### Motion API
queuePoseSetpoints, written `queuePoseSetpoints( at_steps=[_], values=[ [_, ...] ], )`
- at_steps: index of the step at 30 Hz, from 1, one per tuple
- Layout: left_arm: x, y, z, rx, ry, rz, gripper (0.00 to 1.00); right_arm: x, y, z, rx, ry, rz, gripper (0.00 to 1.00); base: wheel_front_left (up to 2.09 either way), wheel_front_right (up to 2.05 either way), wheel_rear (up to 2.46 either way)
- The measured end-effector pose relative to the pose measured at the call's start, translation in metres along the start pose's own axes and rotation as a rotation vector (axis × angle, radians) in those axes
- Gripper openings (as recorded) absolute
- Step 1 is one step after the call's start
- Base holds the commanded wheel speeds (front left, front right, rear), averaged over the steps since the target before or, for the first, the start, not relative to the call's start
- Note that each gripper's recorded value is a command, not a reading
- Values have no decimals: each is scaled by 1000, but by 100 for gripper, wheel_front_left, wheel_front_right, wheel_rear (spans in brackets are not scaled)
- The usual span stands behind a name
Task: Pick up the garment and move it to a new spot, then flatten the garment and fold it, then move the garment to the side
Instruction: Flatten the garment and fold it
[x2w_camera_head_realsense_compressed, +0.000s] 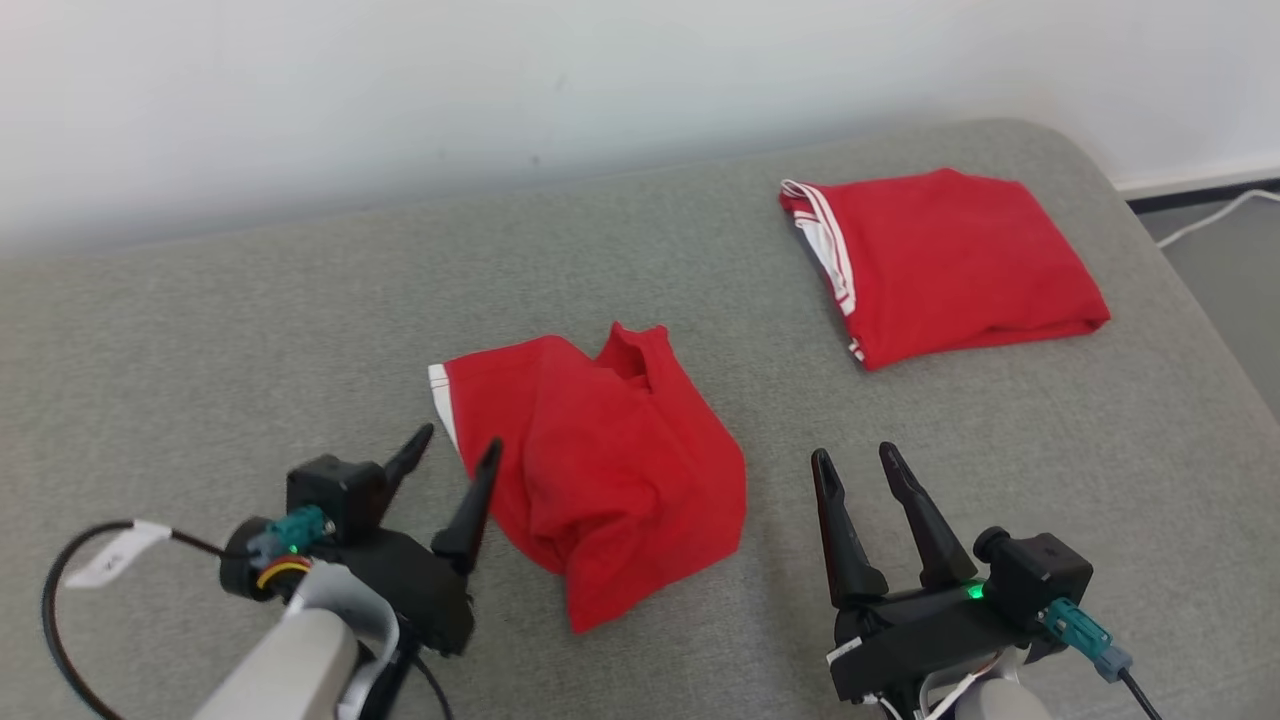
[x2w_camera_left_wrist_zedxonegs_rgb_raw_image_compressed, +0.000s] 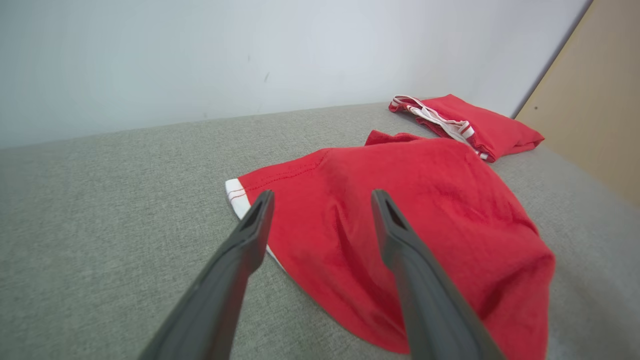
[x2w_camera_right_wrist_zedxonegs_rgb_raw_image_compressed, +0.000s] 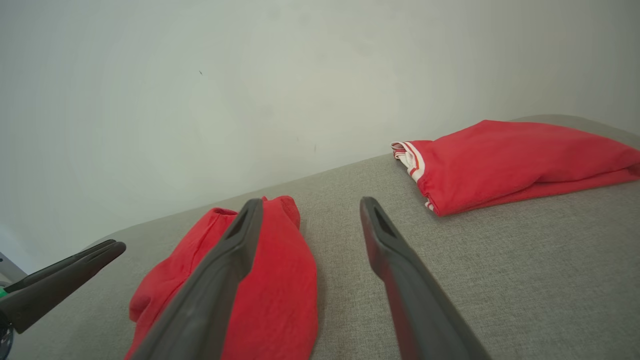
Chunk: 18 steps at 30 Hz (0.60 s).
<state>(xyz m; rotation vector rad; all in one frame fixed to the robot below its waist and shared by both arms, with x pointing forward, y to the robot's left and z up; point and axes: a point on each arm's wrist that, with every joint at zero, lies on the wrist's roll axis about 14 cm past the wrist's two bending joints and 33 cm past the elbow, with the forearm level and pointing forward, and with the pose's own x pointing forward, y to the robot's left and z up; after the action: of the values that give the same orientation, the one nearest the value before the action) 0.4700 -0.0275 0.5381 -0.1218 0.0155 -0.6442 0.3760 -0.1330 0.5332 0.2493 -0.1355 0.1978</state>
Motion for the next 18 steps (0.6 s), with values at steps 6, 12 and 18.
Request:
queuePoseSetpoints(
  at_steps=[6, 12, 18],
  values=[
    [24, 23, -5, 73, 41, 20, 100, -2, -15, -1, 1, 5, -46, 100, 0, 0, 0],
    [46, 38, -23, 87, 98, 32, 100, -5, -32, 0, -4, 7, -96, 100, 0, 0, 0],
    [59, 35, -57, 91, 193, 10, 100, -14, -48, 0, -9, 16, -154, 100, 0, 0, 0]
  ],
)
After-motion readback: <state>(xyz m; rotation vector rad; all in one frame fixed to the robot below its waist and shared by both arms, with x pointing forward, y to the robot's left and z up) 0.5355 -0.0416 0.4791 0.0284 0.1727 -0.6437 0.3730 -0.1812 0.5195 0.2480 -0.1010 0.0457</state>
